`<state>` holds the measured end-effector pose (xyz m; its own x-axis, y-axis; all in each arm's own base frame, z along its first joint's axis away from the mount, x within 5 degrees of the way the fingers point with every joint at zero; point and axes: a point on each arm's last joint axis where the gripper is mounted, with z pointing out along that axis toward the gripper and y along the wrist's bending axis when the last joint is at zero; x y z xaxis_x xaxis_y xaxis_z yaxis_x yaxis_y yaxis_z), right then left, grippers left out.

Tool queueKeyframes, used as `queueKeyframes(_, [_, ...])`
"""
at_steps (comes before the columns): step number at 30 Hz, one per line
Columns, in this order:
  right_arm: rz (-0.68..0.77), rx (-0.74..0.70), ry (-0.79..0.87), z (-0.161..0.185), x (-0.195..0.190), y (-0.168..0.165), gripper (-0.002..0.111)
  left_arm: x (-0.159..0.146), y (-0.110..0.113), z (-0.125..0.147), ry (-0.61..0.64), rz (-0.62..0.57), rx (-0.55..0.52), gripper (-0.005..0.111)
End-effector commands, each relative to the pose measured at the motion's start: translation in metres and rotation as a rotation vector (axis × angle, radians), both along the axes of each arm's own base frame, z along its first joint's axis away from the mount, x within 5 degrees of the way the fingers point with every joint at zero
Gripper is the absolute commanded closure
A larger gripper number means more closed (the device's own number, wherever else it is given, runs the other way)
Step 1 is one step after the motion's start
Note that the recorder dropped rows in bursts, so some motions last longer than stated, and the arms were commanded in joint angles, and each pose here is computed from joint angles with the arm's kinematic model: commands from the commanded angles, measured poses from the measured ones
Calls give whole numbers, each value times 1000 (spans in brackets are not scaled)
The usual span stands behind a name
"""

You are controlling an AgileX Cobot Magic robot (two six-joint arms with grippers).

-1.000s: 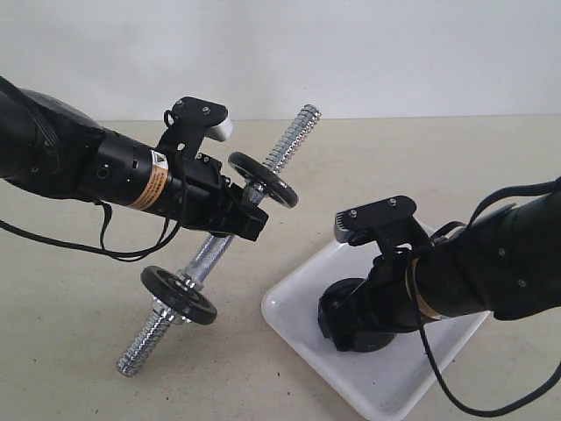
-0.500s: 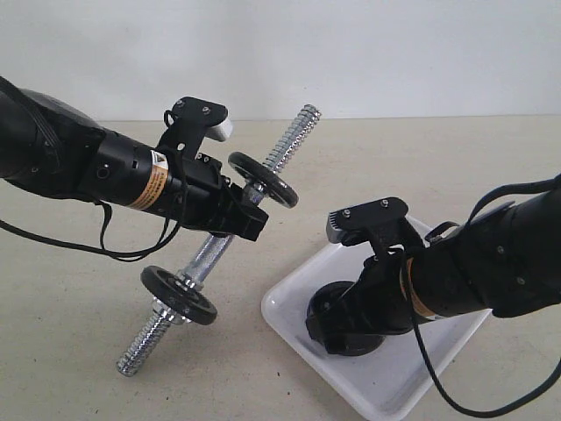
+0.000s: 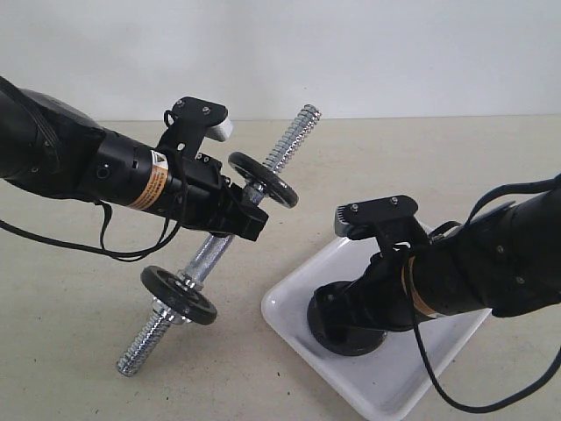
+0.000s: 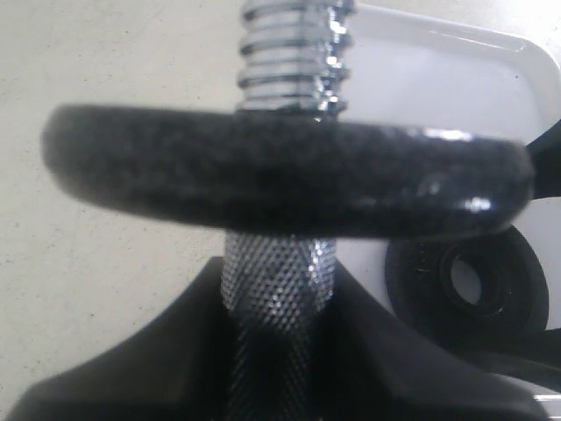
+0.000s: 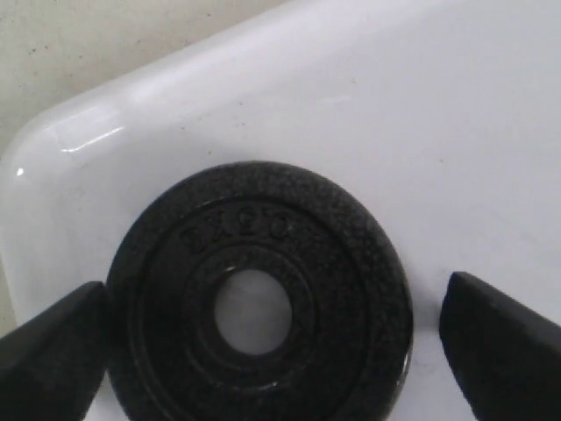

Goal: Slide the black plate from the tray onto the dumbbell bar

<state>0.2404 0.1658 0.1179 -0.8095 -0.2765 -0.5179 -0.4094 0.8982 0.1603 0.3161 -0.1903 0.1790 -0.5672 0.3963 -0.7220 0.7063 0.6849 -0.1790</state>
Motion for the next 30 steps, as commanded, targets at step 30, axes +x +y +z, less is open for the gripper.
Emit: queueKeyframes(30, [31,50,35,-1,-4,5,13,0,-3,32,-37,9,-95,102])
